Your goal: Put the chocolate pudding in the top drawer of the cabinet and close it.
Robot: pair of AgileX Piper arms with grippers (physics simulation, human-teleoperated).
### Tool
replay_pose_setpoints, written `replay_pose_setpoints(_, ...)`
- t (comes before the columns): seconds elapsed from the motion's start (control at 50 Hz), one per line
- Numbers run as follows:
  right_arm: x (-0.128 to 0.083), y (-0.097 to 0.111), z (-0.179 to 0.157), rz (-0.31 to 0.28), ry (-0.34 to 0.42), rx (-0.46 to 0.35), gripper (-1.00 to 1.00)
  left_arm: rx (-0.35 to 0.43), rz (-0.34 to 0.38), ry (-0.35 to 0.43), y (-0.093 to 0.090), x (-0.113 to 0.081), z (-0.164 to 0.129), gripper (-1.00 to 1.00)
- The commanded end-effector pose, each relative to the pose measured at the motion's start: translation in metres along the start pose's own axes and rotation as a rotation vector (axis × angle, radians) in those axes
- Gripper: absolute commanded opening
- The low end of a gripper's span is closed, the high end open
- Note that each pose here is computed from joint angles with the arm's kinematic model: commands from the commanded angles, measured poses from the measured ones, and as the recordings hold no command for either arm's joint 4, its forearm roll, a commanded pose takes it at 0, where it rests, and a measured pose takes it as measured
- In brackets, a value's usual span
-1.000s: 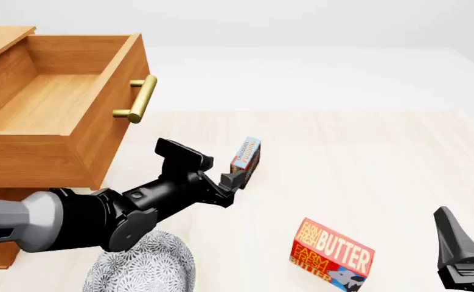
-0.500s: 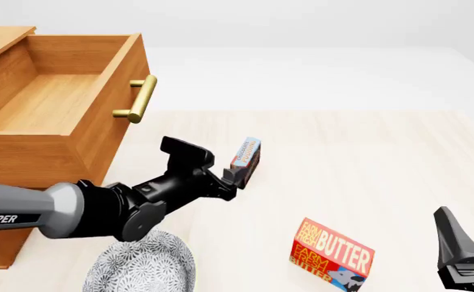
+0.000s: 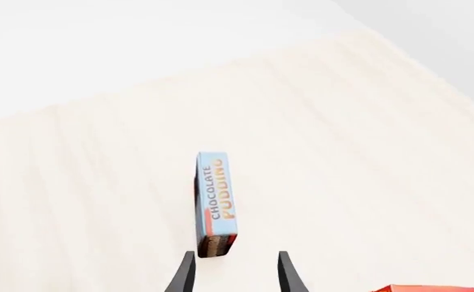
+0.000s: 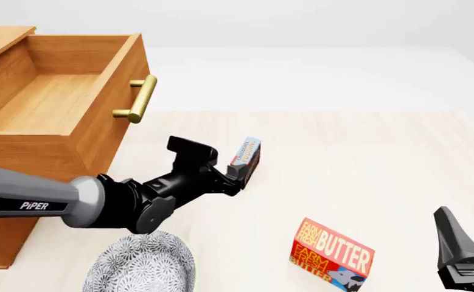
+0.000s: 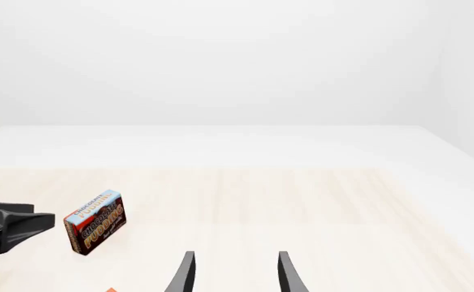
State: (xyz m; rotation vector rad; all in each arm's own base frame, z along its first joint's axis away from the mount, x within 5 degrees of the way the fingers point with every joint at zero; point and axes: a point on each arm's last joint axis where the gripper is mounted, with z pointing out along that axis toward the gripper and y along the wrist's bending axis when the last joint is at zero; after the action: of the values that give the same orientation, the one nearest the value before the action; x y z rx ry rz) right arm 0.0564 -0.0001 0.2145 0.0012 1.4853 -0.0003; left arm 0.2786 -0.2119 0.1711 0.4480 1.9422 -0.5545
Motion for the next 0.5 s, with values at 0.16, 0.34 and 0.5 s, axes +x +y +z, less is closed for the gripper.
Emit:
replay_pose_setpoints(0.16, 0.000, 0.000, 0.000, 0.000, 0.000, 0.000, 1.00, -0.015, -0.014, 0.008, 0.006, 0.004, 0.014, 1.00)
replay_pose_setpoints(0.34, 0.000, 0.000, 0.000, 0.000, 0.000, 0.000, 1.00, -0.019, -0.019, 0.020, 0.007, 0.007, 0.022, 1.00)
replay_pose_setpoints(0.5, 0.000, 0.000, 0.000, 0.000, 0.000, 0.000, 1.00, -0.022, -0.012, 0.029, 0.008, 0.009, 0.028, 1.00)
